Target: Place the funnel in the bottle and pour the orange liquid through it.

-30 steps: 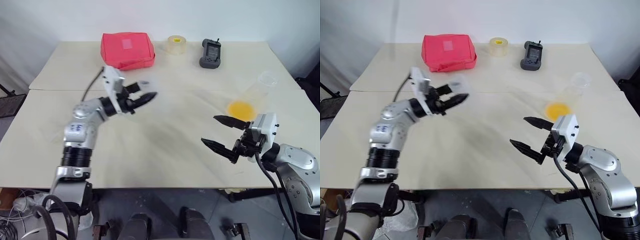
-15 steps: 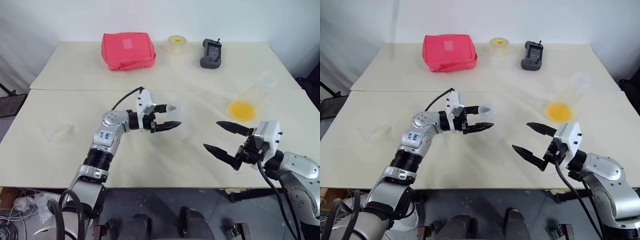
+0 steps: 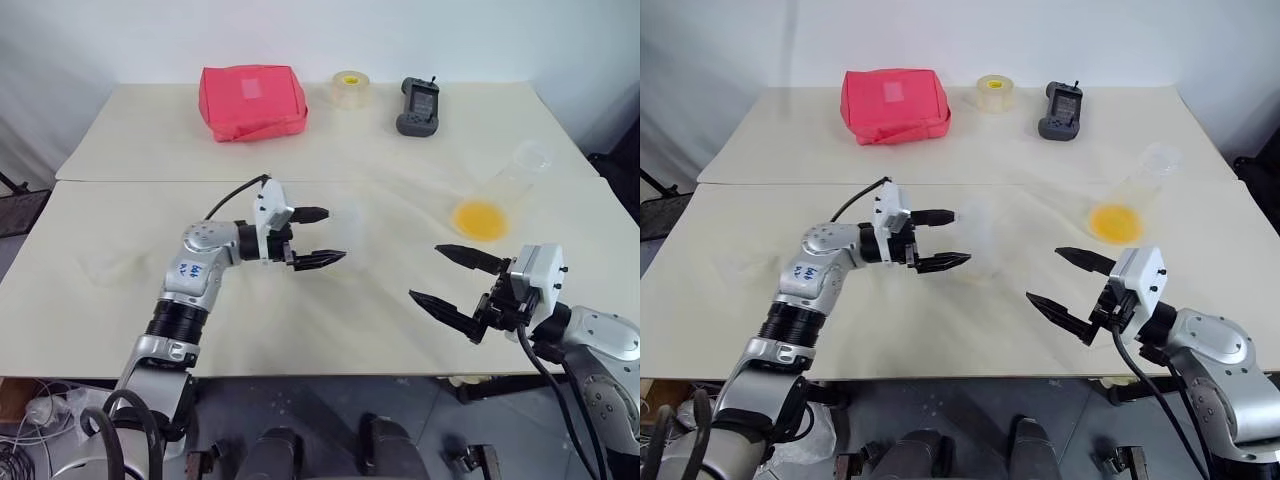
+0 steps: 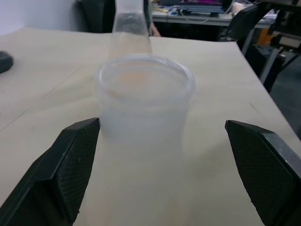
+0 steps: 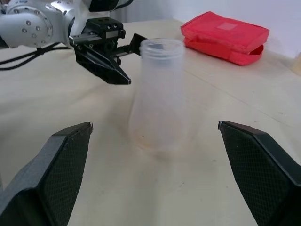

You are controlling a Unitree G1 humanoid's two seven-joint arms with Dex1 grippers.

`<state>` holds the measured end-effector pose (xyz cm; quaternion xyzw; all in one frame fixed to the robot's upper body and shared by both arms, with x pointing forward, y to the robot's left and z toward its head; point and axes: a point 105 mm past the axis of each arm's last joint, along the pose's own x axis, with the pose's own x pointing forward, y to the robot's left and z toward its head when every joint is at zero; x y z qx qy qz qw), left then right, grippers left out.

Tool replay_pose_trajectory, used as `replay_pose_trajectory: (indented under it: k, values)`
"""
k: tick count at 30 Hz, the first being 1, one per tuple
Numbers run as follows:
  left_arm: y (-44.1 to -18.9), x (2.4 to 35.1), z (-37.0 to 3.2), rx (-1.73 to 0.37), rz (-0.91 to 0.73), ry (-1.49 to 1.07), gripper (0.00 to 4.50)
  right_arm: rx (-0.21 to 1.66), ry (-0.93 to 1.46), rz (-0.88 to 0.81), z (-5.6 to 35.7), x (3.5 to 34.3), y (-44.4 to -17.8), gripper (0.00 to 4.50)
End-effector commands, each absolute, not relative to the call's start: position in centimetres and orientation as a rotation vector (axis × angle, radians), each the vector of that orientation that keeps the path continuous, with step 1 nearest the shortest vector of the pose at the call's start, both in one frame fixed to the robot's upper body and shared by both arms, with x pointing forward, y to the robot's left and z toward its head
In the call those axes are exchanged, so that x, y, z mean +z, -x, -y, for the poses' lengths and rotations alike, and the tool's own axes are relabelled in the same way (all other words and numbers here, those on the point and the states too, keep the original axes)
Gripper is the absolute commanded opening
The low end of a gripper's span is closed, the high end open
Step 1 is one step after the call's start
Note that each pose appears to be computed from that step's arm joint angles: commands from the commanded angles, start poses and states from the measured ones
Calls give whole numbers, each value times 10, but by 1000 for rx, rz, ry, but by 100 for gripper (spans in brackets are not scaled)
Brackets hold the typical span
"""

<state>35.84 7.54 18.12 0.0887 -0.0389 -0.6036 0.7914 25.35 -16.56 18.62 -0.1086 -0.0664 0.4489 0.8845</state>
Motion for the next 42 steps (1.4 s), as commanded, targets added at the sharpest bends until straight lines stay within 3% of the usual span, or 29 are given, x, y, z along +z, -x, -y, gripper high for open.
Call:
replay_pose_trajectory:
  k: [1,5,10,13,22,29,37,42]
  values:
    - [-356,196,-95,-1244,119,-186,449,945,257,183,168,200,-252,450]
    - [-351,196,-119,-1177,90,-188,449,979,264,164,167,198,-254,450]
    - [-345,209,-184,-878,136,-153,449,1055,246,145,165,199,-250,450]
    - [-327,197,-213,-751,113,-175,449,1153,254,98,160,191,-242,450]
    - [-261,188,-295,-371,101,-108,449,1363,166,161,131,202,-239,450]
    - [-229,177,-352,-64,72,-115,449,1472,112,205,104,214,-237,450]
    - [-222,168,-381,63,22,-104,449,1508,121,232,98,224,-238,450]
    - [-249,150,-393,51,-41,-114,449,1529,108,239,96,227,-235,450]
